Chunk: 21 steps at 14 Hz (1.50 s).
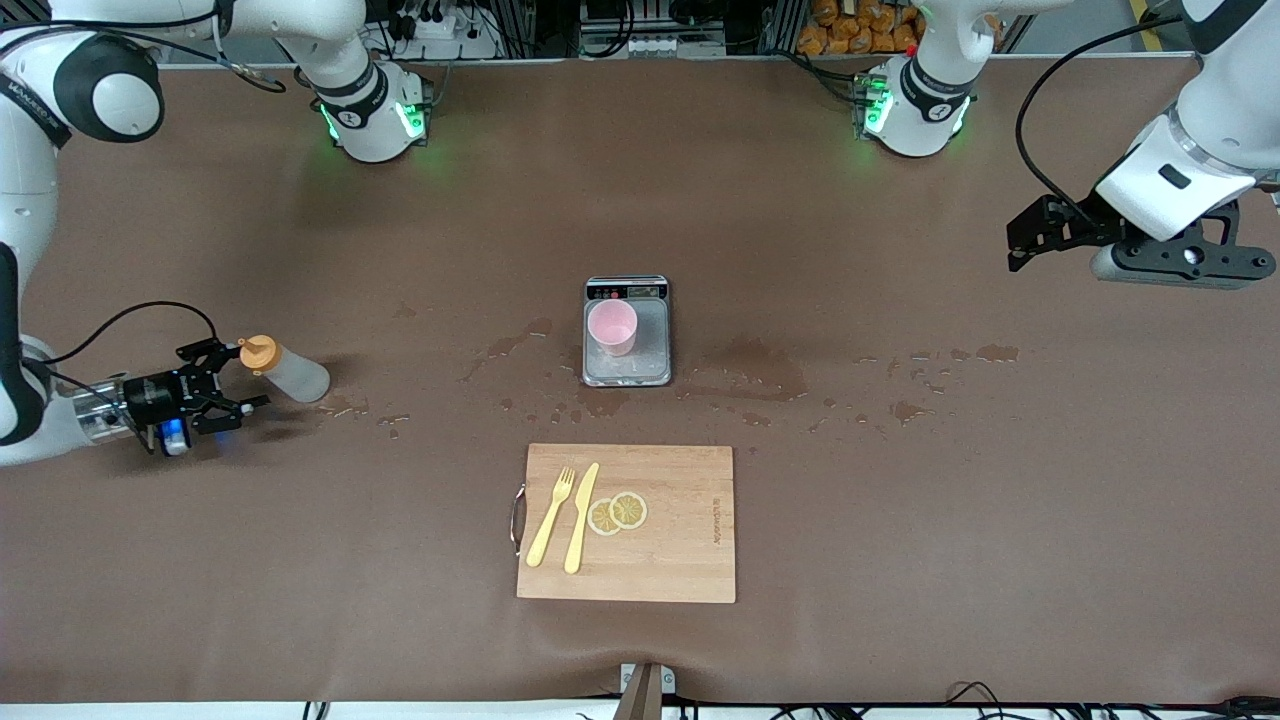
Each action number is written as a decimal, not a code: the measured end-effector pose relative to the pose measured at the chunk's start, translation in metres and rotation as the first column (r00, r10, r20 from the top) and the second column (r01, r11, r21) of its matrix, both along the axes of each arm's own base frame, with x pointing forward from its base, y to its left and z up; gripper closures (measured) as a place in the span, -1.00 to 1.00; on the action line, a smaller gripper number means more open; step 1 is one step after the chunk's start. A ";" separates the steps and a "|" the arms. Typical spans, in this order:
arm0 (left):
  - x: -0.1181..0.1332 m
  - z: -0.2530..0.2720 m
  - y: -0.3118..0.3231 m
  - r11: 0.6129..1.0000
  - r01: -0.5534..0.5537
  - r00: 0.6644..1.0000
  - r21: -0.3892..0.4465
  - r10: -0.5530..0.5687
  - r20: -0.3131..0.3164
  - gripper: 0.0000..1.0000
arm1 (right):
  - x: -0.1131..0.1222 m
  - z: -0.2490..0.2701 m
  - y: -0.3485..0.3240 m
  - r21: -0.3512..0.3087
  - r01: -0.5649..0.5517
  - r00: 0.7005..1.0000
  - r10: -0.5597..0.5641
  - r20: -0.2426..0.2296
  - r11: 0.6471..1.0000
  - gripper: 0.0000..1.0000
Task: Add sauce to pink cup with both arms
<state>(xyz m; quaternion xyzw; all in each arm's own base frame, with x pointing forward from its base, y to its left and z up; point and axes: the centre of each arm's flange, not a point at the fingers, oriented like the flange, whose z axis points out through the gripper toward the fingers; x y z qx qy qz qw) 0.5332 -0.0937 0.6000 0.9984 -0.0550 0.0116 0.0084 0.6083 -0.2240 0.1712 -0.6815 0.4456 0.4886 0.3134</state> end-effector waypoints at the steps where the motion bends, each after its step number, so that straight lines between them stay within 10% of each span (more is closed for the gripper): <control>1: 0.000 0.000 0.001 1.000 -0.003 1.000 0.000 0.003 -0.001 -1.00 | 0.005 0.014 0.001 -0.010 -0.011 1.000 0.011 -0.008 1.000 -1.00; 4: 0.000 0.000 0.004 1.000 -0.015 1.000 0.000 0.015 -0.006 -1.00 | 0.026 0.064 0.018 -0.068 -0.039 0.999 0.037 -0.032 0.997 -1.00; 13: -0.001 -0.002 0.011 0.997 -0.083 0.996 0.004 0.083 -0.025 -1.00 | 0.055 0.185 0.075 -0.224 -0.135 0.983 0.159 0.092 0.965 -1.00; 17: -0.001 -0.002 0.012 0.996 -0.087 0.996 0.004 0.087 -0.026 -1.00 | 0.062 0.244 0.156 -0.443 -0.281 0.928 0.359 0.100 0.851 -1.00; 21: -0.001 -0.002 0.012 0.996 -0.087 0.996 0.004 0.087 -0.026 -1.00 | 0.057 0.294 0.239 -0.518 -0.343 0.871 0.472 0.137 0.784 -1.00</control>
